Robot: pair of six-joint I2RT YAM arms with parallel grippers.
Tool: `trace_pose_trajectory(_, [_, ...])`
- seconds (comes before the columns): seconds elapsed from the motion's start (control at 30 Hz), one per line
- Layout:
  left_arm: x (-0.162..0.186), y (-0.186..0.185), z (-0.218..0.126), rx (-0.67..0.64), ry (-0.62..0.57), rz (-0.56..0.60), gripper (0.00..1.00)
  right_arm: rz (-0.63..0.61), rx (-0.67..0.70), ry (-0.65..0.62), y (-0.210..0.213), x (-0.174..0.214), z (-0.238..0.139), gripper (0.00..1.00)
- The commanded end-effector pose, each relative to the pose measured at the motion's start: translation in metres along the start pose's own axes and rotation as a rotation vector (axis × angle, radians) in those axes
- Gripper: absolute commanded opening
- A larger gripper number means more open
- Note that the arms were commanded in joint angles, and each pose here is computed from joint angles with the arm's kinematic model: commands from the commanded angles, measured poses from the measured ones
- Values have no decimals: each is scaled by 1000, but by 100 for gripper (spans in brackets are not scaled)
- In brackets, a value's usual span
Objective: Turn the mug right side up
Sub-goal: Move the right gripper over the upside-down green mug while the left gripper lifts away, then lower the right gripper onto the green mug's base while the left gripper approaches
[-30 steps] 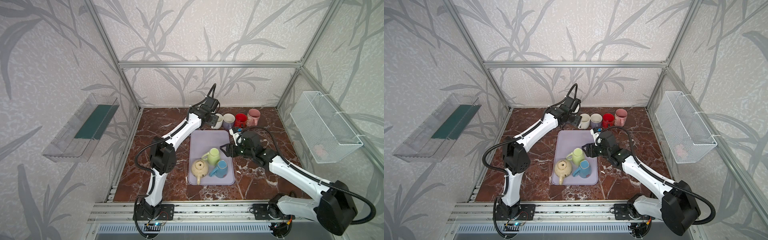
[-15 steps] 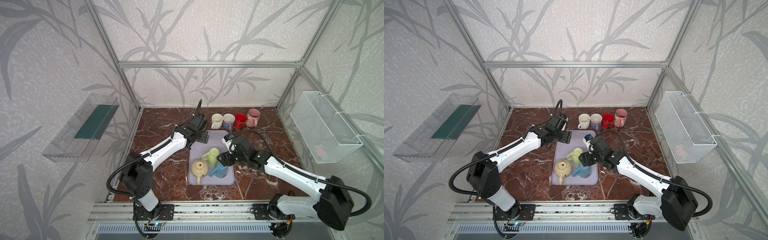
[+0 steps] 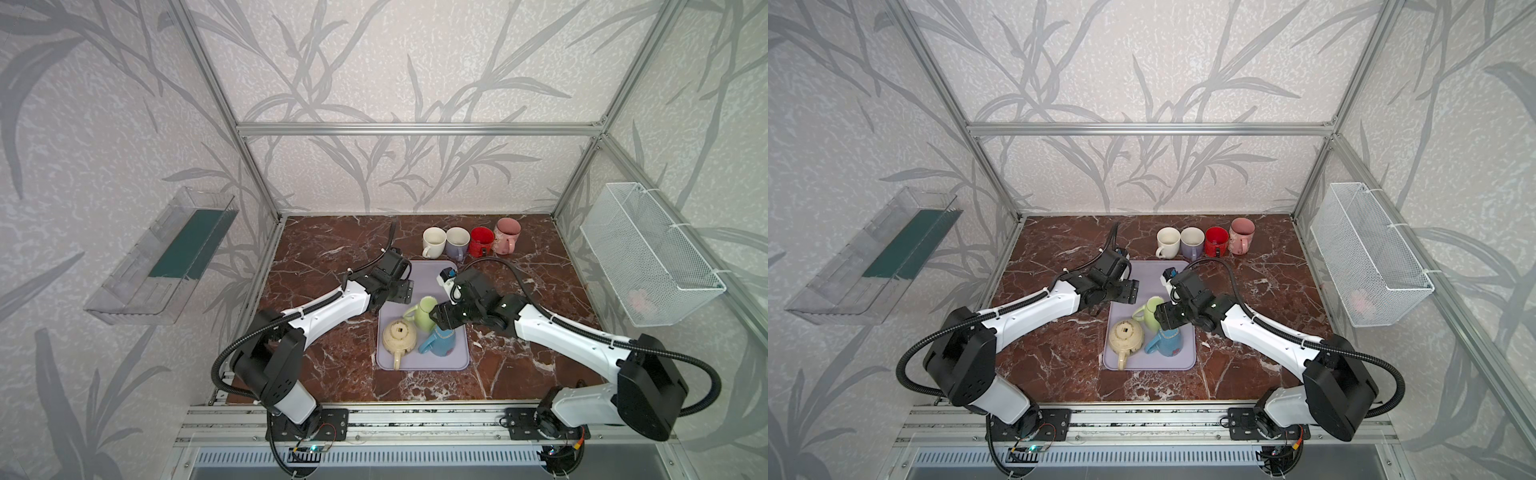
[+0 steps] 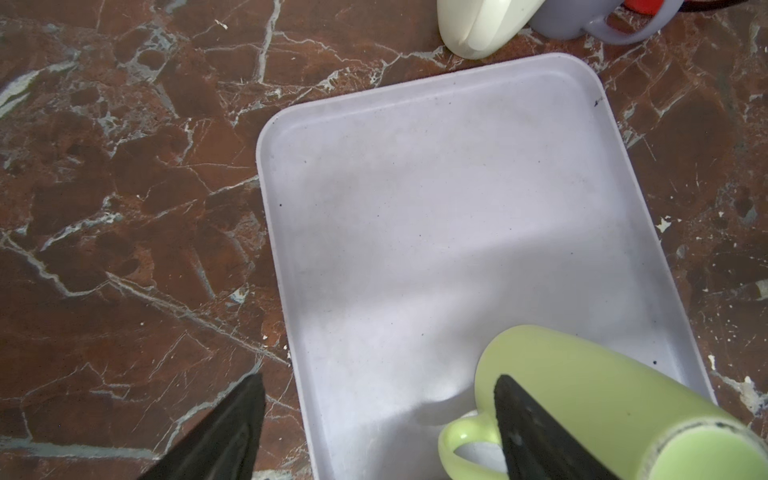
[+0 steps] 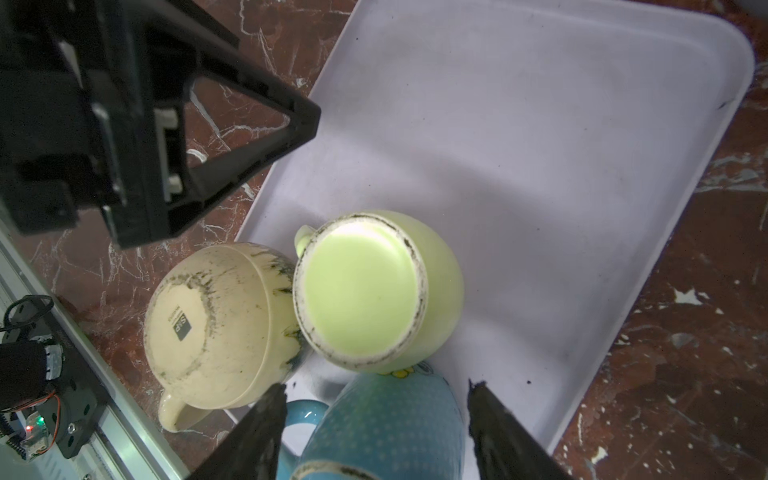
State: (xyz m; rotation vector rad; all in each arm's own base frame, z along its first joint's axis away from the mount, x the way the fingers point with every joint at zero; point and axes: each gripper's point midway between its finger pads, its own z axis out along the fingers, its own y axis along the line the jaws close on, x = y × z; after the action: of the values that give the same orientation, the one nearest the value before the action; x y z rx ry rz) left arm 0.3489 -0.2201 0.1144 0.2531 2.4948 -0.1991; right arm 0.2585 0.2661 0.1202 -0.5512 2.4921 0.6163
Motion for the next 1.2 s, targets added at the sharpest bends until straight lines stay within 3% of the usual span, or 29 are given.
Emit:
trace_pose_trajectory(0.0, [5, -2, 0, 13, -9, -35, 84, -7, 19, -1, 0, -5, 3, 69])
trace_pose_trajectory(1.17, [15, -17, 36, 57, 51, -51, 77, 74, 97, 21, -37, -19, 31, 62])
